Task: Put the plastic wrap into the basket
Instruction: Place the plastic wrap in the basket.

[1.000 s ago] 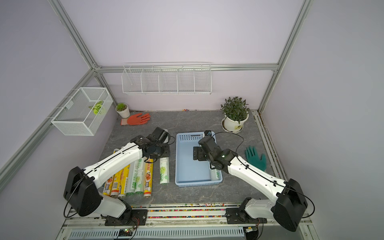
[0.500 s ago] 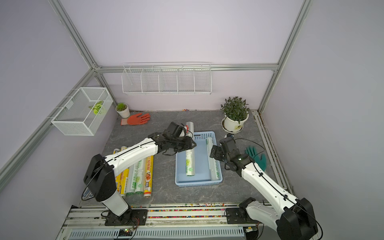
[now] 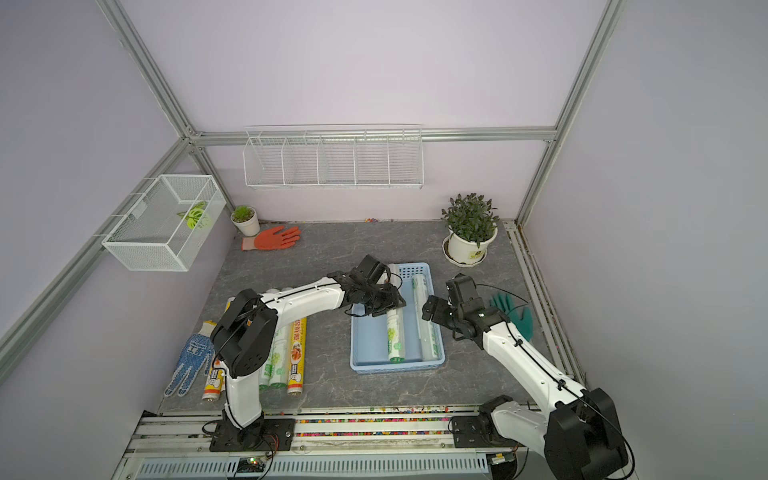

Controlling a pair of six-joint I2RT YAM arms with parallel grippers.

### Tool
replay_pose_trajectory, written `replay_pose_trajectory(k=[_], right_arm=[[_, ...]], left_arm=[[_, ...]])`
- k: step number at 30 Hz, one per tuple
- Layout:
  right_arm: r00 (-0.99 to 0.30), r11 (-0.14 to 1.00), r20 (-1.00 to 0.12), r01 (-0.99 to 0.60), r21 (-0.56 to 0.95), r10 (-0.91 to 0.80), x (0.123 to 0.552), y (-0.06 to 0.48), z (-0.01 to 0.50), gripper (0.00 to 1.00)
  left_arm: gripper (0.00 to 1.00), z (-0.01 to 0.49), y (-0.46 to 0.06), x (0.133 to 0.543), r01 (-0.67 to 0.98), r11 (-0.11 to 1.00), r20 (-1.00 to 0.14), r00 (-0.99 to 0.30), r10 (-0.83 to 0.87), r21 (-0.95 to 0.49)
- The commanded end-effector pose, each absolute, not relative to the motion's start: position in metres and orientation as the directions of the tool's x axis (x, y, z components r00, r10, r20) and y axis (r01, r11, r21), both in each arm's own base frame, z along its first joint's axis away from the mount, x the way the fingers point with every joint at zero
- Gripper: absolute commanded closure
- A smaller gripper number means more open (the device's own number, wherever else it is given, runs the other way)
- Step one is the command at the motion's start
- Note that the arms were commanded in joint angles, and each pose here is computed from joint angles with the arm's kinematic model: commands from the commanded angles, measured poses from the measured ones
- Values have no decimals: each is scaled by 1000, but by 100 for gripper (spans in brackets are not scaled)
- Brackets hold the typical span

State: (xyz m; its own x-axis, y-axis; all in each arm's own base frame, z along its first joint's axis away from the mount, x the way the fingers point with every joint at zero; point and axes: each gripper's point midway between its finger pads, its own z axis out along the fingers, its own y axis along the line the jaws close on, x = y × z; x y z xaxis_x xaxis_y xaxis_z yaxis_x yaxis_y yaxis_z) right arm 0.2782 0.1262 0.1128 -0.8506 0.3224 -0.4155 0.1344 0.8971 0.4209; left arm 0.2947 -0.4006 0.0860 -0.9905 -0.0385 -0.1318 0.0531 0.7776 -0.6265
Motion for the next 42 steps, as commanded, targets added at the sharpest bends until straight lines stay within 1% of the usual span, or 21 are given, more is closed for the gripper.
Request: replay_pose_trajectory(k=[1,7,14,17,19,22,25,32,37,42], right_arm=[[-871,888,-396,92,451,292,278,136,110,3],[-891,890,-372,73,449,261,277,141,106,3],[-903,896,-362,55,441,233,276,143,103,2],[-904,898,-359,56,437,232,275,142,102,3],[-904,897,-360,55,438,231,275,142,102,3],[-905,896,-357,57,439,232,276,143,101,2],[-906,898,-355,58,437,231,276,142,100,2],[-904,898,-356,62,436,236,276,142,101,2],[-902,902,-360,66,427,236,276,140,104,3],[-880,922,-409,75,380,240,276,127,119,2]], left_arm=[[73,105,-428,298,86,713,-148,-989,-25,-696],[69,91,-436,300,75,719,-129,-991,-22,-691],[60,78,-439,299,58,721,-101,-995,-17,-691],[54,74,-439,298,48,724,-91,-996,-21,-688],[53,72,-439,298,46,727,-89,-996,-20,-685],[46,70,-438,296,49,731,-89,-996,-16,-681],[42,72,-438,296,55,730,-93,-996,-12,-682],[39,67,-438,294,53,734,-88,-996,-10,-678],[41,72,-440,294,51,718,-82,-997,-9,-694],[38,97,-430,296,84,730,-154,-988,-30,-678]])
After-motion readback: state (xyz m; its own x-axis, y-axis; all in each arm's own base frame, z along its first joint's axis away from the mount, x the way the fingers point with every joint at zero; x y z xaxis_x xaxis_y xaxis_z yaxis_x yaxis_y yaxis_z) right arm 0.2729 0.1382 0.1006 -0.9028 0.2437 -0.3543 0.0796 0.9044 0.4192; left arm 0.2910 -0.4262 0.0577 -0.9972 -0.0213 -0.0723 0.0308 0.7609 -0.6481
